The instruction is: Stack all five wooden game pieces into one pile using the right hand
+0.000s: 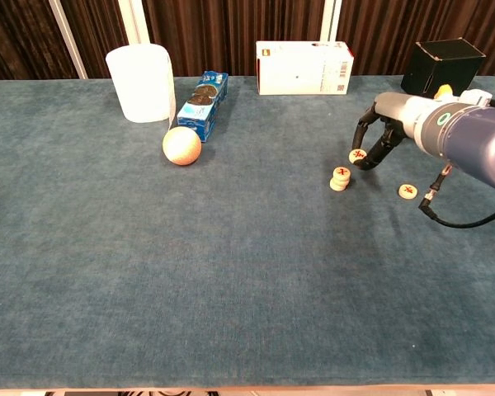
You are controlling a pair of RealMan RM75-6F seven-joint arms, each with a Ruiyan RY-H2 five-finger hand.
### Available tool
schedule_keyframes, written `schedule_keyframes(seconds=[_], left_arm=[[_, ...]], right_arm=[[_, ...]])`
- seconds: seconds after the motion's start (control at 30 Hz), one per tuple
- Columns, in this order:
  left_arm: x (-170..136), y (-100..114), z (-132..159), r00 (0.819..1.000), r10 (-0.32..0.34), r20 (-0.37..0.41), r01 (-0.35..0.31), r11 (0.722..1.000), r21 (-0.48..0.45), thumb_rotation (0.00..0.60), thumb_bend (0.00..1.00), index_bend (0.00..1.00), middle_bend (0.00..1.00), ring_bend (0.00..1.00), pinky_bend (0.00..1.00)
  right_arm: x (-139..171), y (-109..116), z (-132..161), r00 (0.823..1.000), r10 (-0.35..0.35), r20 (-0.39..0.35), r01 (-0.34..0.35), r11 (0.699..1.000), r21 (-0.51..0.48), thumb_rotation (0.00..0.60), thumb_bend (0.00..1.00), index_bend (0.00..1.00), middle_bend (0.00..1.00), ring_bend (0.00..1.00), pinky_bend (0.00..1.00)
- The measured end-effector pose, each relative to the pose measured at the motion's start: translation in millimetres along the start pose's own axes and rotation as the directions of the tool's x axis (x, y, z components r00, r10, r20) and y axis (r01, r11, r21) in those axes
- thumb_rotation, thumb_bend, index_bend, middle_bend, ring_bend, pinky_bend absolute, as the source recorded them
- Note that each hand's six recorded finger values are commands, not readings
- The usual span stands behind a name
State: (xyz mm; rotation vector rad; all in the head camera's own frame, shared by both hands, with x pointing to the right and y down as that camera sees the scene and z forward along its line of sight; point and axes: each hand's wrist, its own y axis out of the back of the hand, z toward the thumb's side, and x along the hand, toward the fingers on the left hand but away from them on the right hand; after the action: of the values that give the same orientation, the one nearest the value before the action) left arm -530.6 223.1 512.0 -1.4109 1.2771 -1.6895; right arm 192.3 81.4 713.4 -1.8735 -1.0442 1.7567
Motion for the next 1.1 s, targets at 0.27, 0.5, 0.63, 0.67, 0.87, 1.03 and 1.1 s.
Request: schedule_keyframes(seconds=[0.27,0.5,0.63,0.67,0.87,1.03,1.1], left_arm=[[0.0,-0.7,1.0,1.000,-0.001,0.002,0.001,1.000,0.004,0.600,0.11,0.01,0.00,0.00,0.00],[0.2,-0.8,0.6,1.000,-0.001,0.000,0.001,1.000,0.005,0.600,0.11,0.01,0.00,0.00,0.00],[0.2,-1.6,1.1,1.000,-0.004,0.002,0.004,1.000,0.006,0.600,0.11,0.01,0.00,0.00,0.00],[0.2,-1.6,1.1,1.000,-0.004,0.001,0.004,1.000,0.007,0.600,0.11,0.01,0.00,0.00,0.00],[0.3,-0.9,0.5,1.000,-0.002,-0.002,0.002,1.000,0.005,0.600,0.11,0.01,0.00,0.00,0.00],[0.5,-1.3,0.6,1.000,-0.004,-0.001,0.004,1.000,0.006,0.600,0.11,0.01,0.00,0.00,0.00],[0.5,-1.3,0.5,1.000,-0.004,-0.001,0.004,1.000,0.006,0.600,0.11,0.01,0.00,0.00,0.00]], right_arm=[[2.5,-8.3,2.6,1.000,0.018,-0.013,-0.018,1.000,0.001,0.600,0.41,0.52,0.00,0.00,0.00],[1.2,-10.2,5.4,1.000,0.015,-0.015,-0.015,1.000,-0.008,0.600,0.41,0.52,0.00,0.00,0.00],[0.6,-11.5,6.5,1.000,0.015,-0.014,-0.015,1.000,-0.011,0.600,0.41,0.52,0.00,0.00,0.00],[0.5,-12.3,6.6,1.000,0.017,-0.014,-0.017,1.000,-0.013,0.600,0.41,0.52,0.00,0.00,0.00],[-0.5,-15.3,8.0,1.000,0.025,-0.012,-0.025,0.999,-0.022,0.600,0.41,0.52,0.00,0.00,0.00],[-0.7,-15.7,9.4,1.000,0.024,-0.014,-0.025,0.999,-0.024,0.600,0.41,0.52,0.00,0.00,0.00],[-0.9,-15.6,9.9,1.000,0.023,-0.013,-0.023,0.999,-0.025,0.600,0.41,0.52,0.00,0.00,0.00]])
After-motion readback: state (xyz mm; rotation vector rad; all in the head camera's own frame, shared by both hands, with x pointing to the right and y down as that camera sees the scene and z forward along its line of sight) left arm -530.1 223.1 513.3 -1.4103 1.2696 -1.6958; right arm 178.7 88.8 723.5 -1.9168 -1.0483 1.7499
